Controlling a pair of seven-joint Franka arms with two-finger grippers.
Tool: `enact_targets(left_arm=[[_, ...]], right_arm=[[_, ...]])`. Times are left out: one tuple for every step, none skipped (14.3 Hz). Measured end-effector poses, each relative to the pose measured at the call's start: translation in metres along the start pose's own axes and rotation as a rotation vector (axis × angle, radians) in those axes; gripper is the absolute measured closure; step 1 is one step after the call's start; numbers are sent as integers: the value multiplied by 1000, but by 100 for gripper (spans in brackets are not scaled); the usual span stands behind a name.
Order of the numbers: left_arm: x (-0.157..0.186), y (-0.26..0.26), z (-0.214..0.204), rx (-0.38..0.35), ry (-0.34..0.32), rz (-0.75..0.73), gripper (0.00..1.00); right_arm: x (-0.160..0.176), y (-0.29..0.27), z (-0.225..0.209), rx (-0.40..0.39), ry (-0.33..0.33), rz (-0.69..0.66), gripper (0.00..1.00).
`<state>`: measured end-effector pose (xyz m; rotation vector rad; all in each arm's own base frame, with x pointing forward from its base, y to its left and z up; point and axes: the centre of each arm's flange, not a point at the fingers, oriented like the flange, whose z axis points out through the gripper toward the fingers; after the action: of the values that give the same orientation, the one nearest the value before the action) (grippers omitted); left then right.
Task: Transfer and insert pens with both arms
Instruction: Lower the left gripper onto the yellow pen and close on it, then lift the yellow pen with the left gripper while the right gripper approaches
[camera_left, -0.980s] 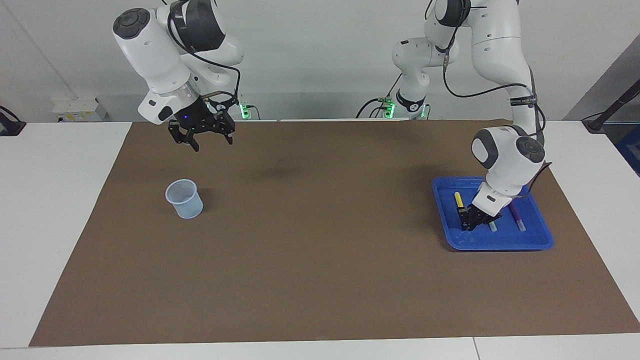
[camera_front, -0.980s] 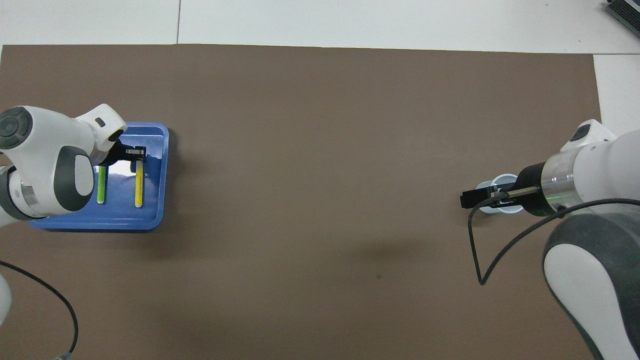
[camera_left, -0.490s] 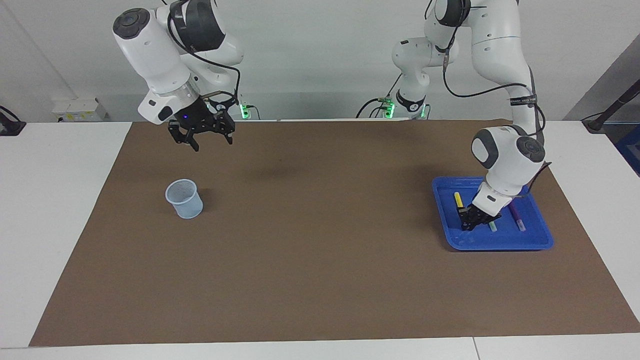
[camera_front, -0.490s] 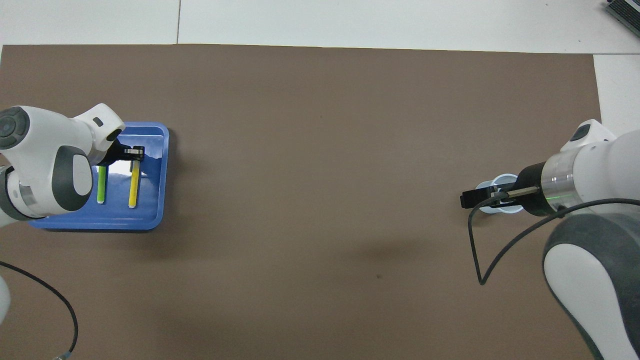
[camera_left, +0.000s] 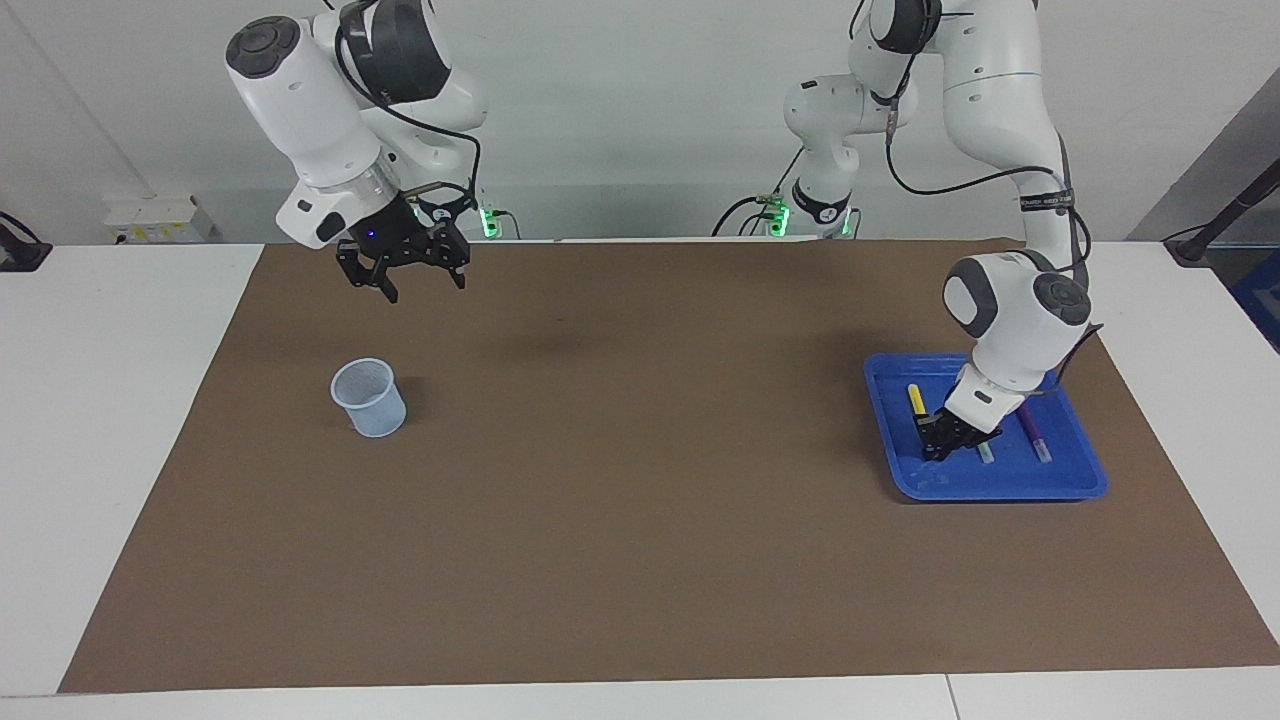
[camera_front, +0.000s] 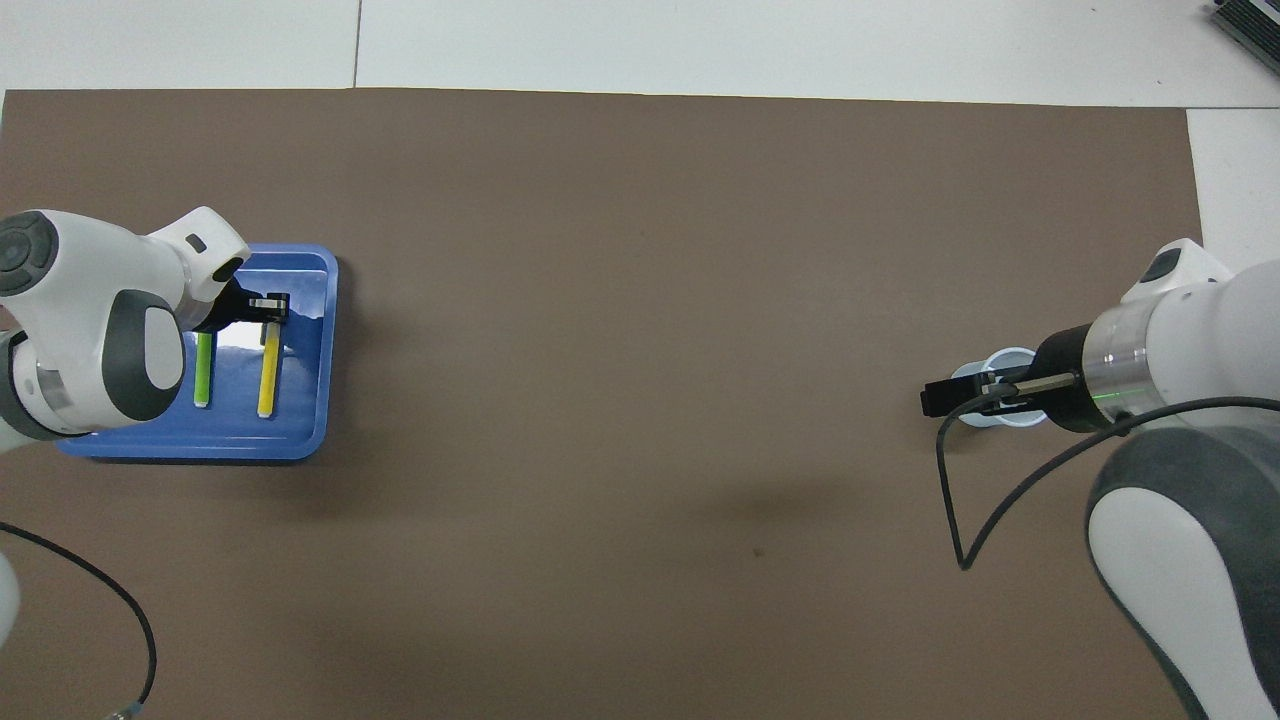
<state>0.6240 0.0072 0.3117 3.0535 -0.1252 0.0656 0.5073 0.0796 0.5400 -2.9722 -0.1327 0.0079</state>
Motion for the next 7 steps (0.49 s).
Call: enact_targets(left_arm=[[3, -1, -6, -6, -12, -7, 83], [5, -2, -12, -12, -18, -22, 83], [8, -3, -19, -19, -18, -47, 83], [10, -2, -25, -29, -15, -79, 83], [11, -1, -30, -46, -8, -119, 83], [11, 1, -36, -68, -1, -165, 83], [12, 3, -42, -91, 8, -209, 83]], right_arm=[[0, 0, 0, 0, 0, 0, 0], [0, 0, 0, 0, 0, 0, 0], [0, 0, 0, 0, 0, 0, 0], [0, 0, 0, 0, 0, 0, 0], [0, 0, 0, 0, 0, 0, 0], [0, 0, 0, 0, 0, 0, 0], [0, 0, 0, 0, 0, 0, 0]])
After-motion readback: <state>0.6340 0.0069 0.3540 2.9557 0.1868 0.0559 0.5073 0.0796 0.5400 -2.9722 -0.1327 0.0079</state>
